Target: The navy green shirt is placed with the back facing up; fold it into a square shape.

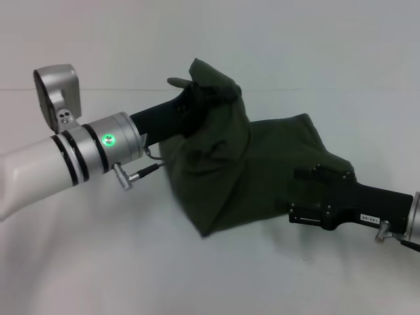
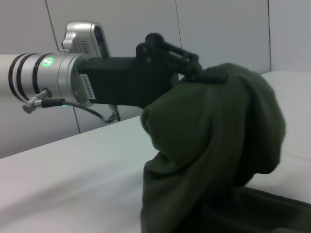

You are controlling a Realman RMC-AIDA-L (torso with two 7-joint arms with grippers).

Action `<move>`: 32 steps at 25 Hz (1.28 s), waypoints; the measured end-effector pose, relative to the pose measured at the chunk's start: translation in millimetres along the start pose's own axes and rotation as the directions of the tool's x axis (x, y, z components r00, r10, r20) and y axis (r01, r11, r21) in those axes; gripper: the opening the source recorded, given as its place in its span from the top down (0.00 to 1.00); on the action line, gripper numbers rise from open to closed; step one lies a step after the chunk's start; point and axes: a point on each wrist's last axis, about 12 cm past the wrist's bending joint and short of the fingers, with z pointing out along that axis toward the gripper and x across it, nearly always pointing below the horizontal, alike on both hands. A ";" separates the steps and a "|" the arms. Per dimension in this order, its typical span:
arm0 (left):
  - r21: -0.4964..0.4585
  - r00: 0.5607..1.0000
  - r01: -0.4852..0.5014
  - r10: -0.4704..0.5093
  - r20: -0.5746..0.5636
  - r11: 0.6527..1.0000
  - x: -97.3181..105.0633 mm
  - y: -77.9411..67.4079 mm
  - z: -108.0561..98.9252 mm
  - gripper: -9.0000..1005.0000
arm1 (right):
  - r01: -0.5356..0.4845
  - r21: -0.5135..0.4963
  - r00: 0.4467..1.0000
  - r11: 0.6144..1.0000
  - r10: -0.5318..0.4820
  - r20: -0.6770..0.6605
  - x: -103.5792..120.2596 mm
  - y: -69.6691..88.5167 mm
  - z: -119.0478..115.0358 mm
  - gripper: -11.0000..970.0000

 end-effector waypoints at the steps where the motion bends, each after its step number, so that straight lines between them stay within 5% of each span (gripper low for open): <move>1: 0.007 1.000 -0.001 0.001 -0.001 1.000 0.6 -1.1 2.2 0.79 | -0.001 -0.001 1.000 1.000 0.001 0.000 0.2 0.2 0.2 0.07; 18: 0.037 0.997 -0.042 0.039 0.070 0.998 39.2 5.2 37.2 0.76 | -0.041 0.017 0.999 0.999 0.041 -0.015 19.2 7.4 -14.7 0.07; 29: 0.034 0.991 -0.071 0.067 0.118 0.997 38.5 9.9 30.4 0.53 | -0.128 0.045 0.991 0.991 0.127 0.028 39.1 19.8 -42.0 0.07; 32: 0.074 0.988 -0.111 0.102 0.118 0.991 33.1 11.5 11.2 0.30 | -0.195 0.050 0.979 0.980 0.191 0.073 37.4 18.9 -51.4 0.07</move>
